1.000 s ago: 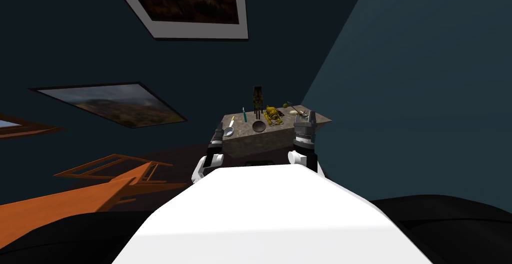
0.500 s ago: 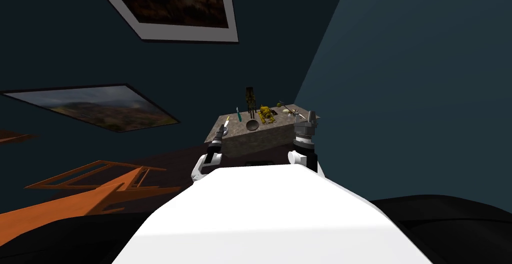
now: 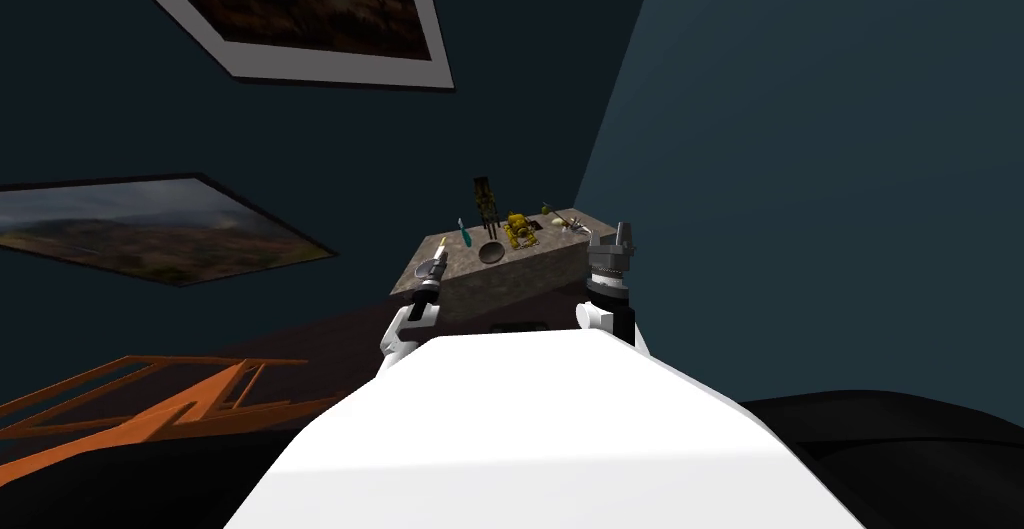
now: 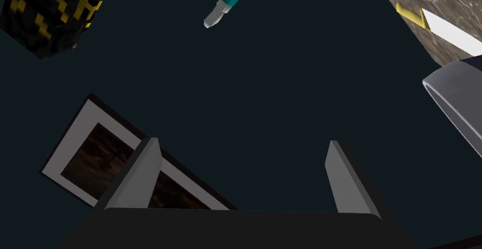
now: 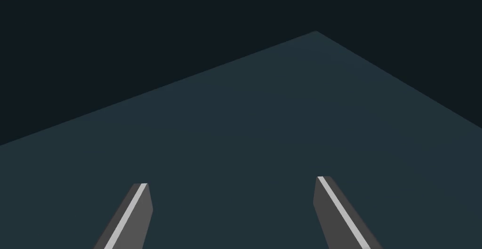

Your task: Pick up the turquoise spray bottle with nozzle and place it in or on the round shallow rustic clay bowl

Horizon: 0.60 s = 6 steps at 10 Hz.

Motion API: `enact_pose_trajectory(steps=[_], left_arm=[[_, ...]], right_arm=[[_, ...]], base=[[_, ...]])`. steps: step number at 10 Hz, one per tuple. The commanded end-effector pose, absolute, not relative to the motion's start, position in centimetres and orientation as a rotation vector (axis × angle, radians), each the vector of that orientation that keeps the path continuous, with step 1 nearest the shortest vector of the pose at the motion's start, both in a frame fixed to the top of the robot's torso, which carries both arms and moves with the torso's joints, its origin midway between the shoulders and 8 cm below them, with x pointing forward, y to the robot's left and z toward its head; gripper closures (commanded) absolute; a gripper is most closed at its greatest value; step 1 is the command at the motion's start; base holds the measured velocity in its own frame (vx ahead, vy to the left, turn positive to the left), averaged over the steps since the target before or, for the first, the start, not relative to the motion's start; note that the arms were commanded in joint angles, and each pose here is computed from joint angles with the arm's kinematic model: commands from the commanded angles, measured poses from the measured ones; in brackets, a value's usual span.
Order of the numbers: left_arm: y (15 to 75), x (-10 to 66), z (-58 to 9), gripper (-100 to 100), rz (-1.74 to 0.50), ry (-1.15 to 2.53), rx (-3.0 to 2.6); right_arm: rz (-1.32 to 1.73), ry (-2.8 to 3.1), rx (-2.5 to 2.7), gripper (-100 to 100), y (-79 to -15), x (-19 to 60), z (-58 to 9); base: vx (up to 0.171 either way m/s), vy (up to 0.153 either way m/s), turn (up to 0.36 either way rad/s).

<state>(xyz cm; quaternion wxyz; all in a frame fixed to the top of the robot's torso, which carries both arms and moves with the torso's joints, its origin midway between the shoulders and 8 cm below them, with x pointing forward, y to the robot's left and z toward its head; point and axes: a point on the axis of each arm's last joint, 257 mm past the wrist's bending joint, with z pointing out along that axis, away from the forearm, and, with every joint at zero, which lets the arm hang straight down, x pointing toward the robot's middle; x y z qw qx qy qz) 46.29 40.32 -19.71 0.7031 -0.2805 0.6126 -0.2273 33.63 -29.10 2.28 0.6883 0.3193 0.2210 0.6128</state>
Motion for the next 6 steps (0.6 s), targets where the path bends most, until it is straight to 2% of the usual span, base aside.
enact_pose_trajectory(steps=[1,6], left_arm=[[42.1,46.4,-20.9,-100,-0.418,1.408,-0.609],[48.3,46.3,-23.6,-100,-0.14,1.525,-0.572]], right_arm=[[1.371,0.494,0.714,0,-29.1,33.6,2.3],[1.371,0.495,0.714,0,-29.1,33.6,2.3]], base=[[0.051,-0.08,-0.151],[0.069,-0.043,-0.188]])
